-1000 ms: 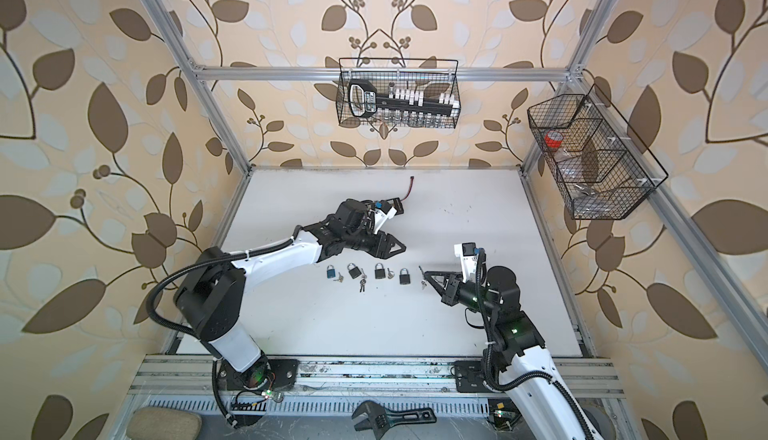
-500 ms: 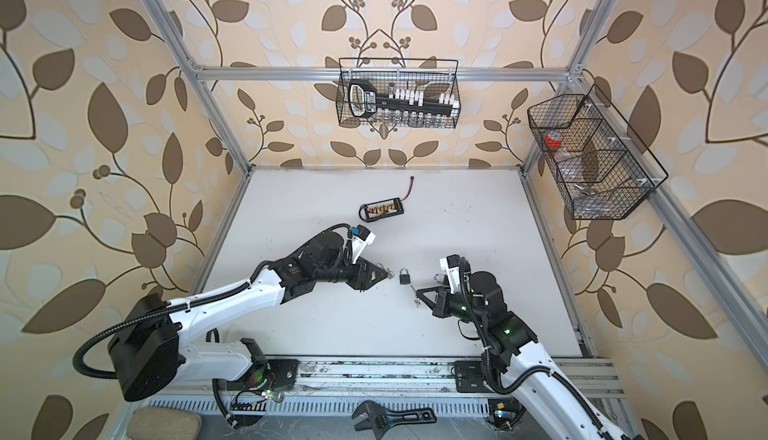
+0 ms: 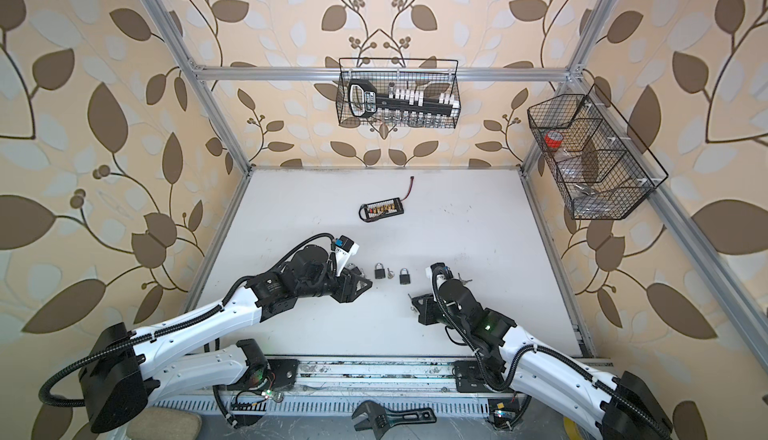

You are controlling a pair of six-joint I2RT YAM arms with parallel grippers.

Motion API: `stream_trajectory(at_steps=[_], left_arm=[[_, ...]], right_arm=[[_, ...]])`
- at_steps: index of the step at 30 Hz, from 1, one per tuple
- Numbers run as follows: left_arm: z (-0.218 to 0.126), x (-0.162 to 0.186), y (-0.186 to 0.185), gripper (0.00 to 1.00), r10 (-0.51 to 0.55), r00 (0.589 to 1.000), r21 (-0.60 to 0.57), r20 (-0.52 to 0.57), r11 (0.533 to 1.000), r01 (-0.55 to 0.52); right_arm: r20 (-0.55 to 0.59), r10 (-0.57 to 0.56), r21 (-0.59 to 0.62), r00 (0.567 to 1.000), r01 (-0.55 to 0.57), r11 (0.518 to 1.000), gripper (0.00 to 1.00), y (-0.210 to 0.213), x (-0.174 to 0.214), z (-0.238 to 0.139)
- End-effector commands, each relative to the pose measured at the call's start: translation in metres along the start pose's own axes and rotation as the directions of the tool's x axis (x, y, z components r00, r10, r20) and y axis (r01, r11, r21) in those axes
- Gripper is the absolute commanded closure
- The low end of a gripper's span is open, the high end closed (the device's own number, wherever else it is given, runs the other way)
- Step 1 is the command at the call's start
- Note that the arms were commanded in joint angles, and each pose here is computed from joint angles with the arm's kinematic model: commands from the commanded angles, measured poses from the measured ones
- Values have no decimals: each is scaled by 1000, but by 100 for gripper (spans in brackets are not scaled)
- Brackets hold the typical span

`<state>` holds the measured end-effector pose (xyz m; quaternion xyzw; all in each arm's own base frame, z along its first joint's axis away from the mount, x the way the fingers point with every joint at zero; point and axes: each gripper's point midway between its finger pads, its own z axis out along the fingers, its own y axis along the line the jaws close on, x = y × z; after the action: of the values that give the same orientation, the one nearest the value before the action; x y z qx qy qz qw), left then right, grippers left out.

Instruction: Lock with the key

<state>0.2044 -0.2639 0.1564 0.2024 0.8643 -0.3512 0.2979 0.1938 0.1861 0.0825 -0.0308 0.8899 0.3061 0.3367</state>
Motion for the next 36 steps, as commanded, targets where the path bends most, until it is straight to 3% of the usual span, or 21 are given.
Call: stream_trajectory(at_steps=[1,13,36], left_arm=[[-6,-10,-4,42,27,999,-5,31,1000,-27],[-10,-9,-7,41,7,999,6,38,1000,-7],[-11,-14,-16,39,-24,999,53,49,998,21]], right_arm=[[119,-27,58,993,20,998,100,-2,-30,0],[82,-52,135,995,41,990,100,-28,-38,18],[-20,-51,122,998,53,991,100,-45,-51,67]])
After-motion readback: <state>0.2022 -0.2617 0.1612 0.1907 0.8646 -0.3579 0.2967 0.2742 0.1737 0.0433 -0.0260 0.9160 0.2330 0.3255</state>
